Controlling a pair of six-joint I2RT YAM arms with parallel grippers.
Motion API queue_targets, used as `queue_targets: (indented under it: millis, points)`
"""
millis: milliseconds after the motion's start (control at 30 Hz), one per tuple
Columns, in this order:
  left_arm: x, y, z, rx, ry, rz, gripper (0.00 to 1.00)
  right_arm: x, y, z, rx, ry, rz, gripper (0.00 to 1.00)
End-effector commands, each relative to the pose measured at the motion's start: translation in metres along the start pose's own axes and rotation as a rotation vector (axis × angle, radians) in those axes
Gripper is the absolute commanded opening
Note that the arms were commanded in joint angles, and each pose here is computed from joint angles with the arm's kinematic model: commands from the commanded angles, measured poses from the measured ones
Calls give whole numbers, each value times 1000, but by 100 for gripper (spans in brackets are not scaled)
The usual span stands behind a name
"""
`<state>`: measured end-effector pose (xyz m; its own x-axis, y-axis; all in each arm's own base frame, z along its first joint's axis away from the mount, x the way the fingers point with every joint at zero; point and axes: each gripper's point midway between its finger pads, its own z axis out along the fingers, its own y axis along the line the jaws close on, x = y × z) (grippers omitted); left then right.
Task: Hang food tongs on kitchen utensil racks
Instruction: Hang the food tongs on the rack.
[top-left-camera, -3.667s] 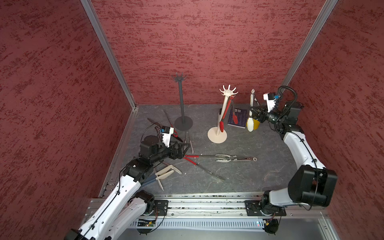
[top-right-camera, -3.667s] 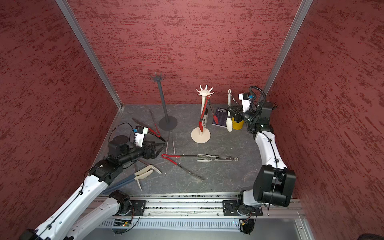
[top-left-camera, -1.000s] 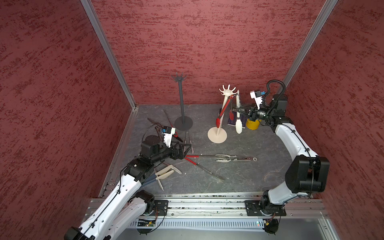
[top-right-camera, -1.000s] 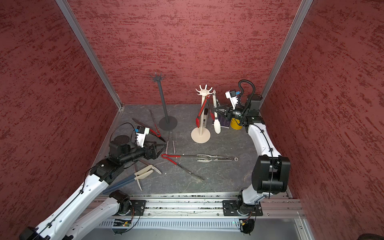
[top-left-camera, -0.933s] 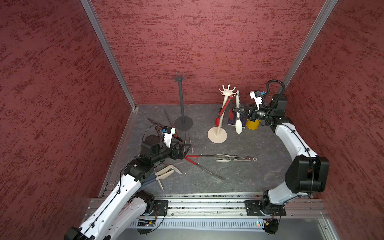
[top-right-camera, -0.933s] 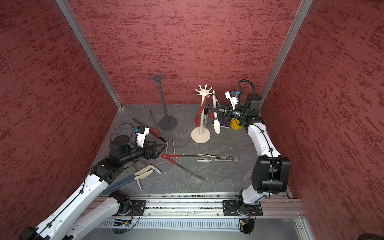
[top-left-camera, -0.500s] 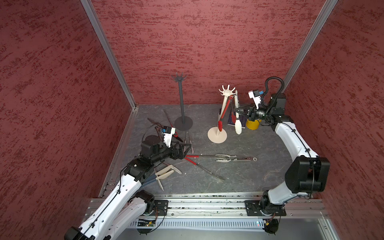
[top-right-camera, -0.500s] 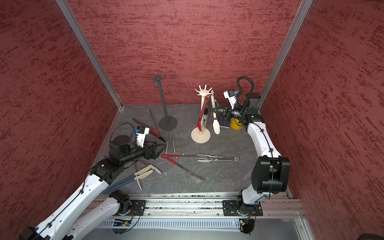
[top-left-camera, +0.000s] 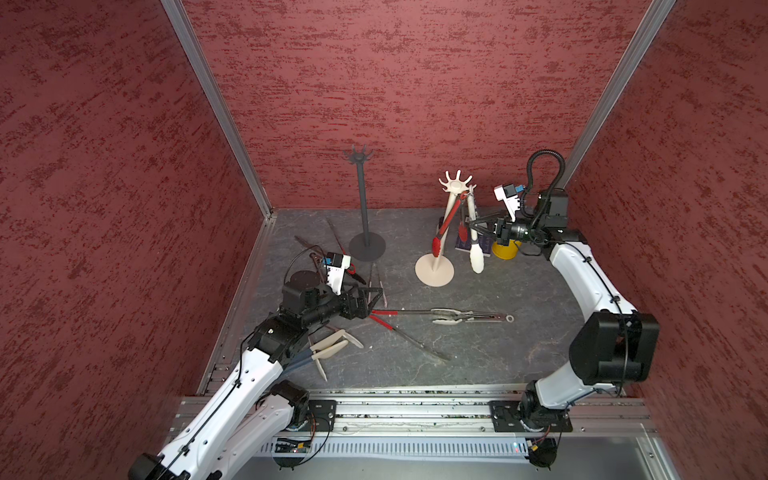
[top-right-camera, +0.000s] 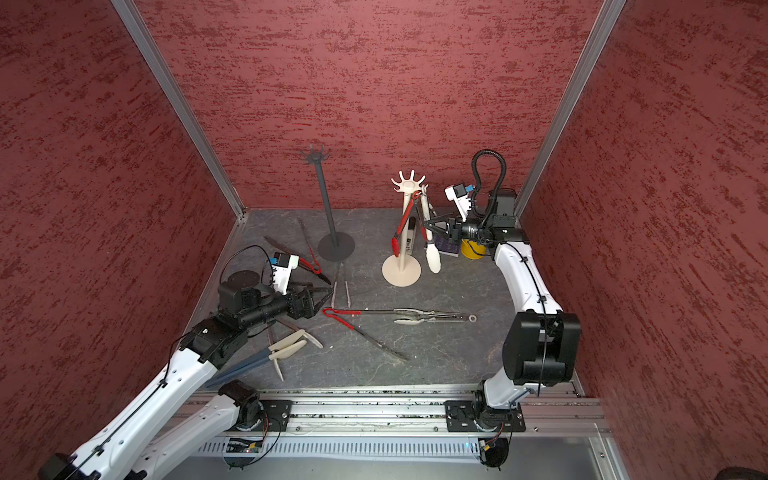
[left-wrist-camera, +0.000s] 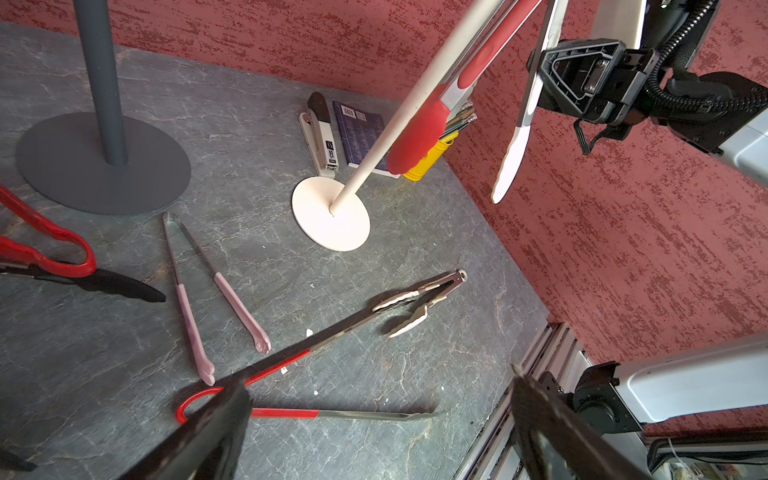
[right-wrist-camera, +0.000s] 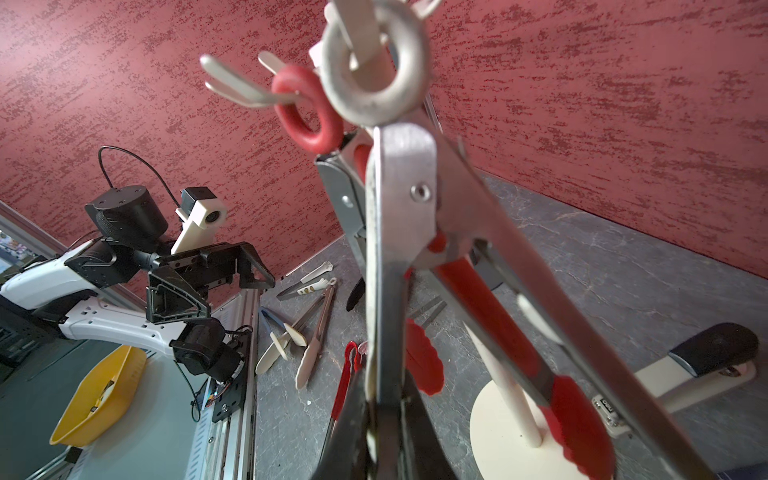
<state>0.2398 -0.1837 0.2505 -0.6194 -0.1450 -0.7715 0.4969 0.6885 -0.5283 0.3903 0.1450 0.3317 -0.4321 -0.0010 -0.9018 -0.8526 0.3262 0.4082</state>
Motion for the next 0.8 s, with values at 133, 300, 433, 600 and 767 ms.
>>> queue_targets:
  millis: [133, 300, 433, 600, 767]
  points:
    - [-3, -1, 0, 3, -18, 5, 100, -4, -1, 3, 15, 5, -17, 0]
    - [-3, -1, 0, 4, -20, 4, 100, -11, -2, 2, 29, -10, -22, 0]
    - [-3, -1, 0, 2, -20, 2, 100, -14, -5, 2, 34, -18, -12, 3]
    - [-2, 0, 0, 0, -20, 0, 100, -18, -7, 2, 57, -26, -17, 21]
    - [-3, 0, 0, -6, -18, -11, 100, -31, -17, -3, 156, -57, -40, 36]
